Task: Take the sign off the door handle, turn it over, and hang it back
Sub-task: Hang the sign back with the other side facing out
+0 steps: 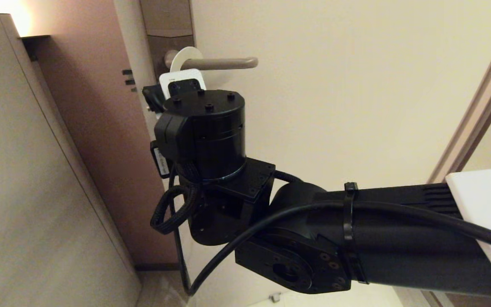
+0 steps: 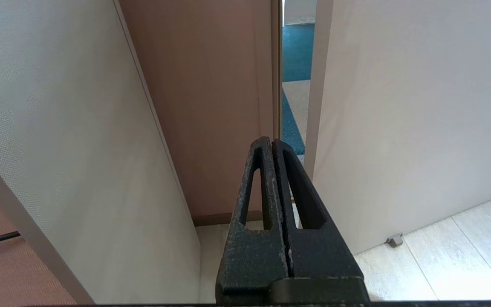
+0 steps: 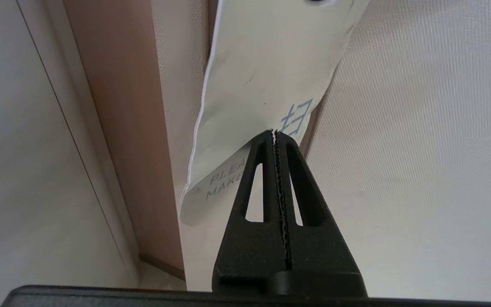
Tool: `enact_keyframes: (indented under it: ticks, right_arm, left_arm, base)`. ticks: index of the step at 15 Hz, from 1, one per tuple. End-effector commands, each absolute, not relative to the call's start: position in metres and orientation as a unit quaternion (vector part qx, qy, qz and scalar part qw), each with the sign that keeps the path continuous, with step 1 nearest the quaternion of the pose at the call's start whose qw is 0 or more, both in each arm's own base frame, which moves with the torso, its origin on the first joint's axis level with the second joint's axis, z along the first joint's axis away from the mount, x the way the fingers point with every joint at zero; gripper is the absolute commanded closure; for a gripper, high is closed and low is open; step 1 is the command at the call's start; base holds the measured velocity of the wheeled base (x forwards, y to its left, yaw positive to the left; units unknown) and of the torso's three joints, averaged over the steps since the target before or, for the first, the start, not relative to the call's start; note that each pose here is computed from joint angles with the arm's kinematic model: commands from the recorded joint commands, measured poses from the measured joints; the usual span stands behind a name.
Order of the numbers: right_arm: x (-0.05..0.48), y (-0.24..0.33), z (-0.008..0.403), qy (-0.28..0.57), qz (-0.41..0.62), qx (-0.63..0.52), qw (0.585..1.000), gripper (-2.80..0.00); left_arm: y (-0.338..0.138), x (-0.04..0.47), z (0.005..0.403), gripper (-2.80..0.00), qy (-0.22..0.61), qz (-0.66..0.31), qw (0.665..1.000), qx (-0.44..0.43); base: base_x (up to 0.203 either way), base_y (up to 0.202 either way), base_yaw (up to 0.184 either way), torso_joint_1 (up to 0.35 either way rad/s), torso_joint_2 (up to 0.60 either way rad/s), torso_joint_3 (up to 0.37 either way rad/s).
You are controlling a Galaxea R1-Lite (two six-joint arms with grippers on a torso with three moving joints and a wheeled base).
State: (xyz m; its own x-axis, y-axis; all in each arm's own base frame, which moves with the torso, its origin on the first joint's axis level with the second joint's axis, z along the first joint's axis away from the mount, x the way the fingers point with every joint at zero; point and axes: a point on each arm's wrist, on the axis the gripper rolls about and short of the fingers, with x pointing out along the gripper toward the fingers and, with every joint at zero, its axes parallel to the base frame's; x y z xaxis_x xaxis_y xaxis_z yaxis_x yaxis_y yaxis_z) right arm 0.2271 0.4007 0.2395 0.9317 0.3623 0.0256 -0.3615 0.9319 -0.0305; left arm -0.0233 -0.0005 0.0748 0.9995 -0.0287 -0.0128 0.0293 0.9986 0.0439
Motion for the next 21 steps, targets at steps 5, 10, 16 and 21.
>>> enact_keyframes:
  ticks: [5,10,16,21]
  right_arm:
    - [0.233,0.414,0.237,-0.050,0.181,-0.009,0.982,0.00]
    - [0.236,0.420,0.235,-0.065,0.180,0.009,0.982,0.00]
    - [0.241,0.429,0.237,-0.095,0.175,0.028,0.979,0.00]
    - [0.239,0.428,0.237,-0.095,0.177,0.028,0.979,0.00]
  left_arm:
    - [0.000,-0.023,0.075,0.00,0.007,-0.015,1.000,0.022]
    - [0.000,-0.023,0.075,0.00,0.007,-0.015,1.000,0.022]
    - [0.000,-0.023,0.075,0.00,0.007,-0.015,1.000,0.022]
    - [0.000,-0.023,0.075,0.00,0.007,-0.015,1.000,0.022]
  base:
    - [0.000,0.000,0.000,0.000,0.00,0.000]
    - [0.000,0.000,0.000,0.000,0.00,0.000]
    - [0.000,0.000,0.000,0.000,0.00,0.000]
    - [0.000,0.000,0.000,0.000,0.00,0.000]
